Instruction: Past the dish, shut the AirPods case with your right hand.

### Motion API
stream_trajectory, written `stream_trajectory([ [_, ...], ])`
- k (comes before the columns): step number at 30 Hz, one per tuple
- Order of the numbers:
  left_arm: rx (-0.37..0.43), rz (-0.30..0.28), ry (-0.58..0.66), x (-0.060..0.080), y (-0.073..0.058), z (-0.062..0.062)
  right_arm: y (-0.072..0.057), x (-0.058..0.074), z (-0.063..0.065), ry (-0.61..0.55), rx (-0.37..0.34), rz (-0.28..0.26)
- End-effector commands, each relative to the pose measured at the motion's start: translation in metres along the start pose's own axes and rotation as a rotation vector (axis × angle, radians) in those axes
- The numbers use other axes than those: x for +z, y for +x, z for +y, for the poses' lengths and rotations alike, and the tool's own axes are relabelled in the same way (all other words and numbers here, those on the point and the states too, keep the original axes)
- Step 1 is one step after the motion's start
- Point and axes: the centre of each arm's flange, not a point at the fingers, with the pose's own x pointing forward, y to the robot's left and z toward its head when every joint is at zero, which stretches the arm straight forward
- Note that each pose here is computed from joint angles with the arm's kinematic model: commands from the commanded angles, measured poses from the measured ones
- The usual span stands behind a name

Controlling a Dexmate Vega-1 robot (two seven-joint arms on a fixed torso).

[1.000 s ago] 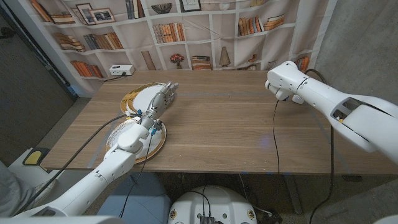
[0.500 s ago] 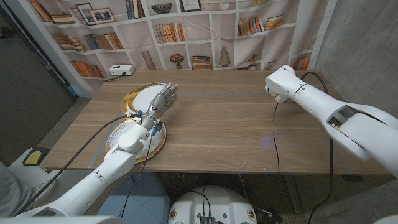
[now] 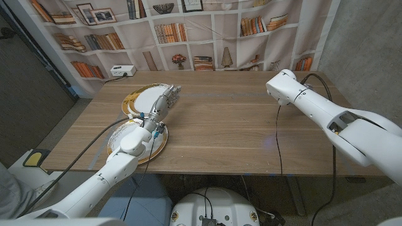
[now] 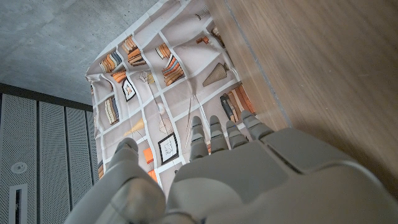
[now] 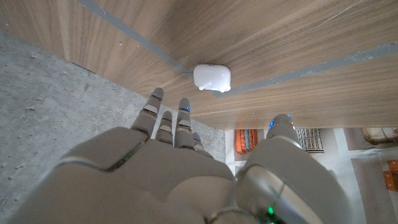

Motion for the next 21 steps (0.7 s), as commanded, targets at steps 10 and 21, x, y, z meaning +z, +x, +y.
stream_trajectory([
  [10,-0.002,0.001,-0.003,-0.001,-0.001,-0.005,0.006,-0.002,0.013,-0.004,0.006,0.022],
  [21,-0.009,0.004,-0.002,-0.001,0.0,-0.007,0.007,-0.004,0.021,0.005,-0.02,0.033],
])
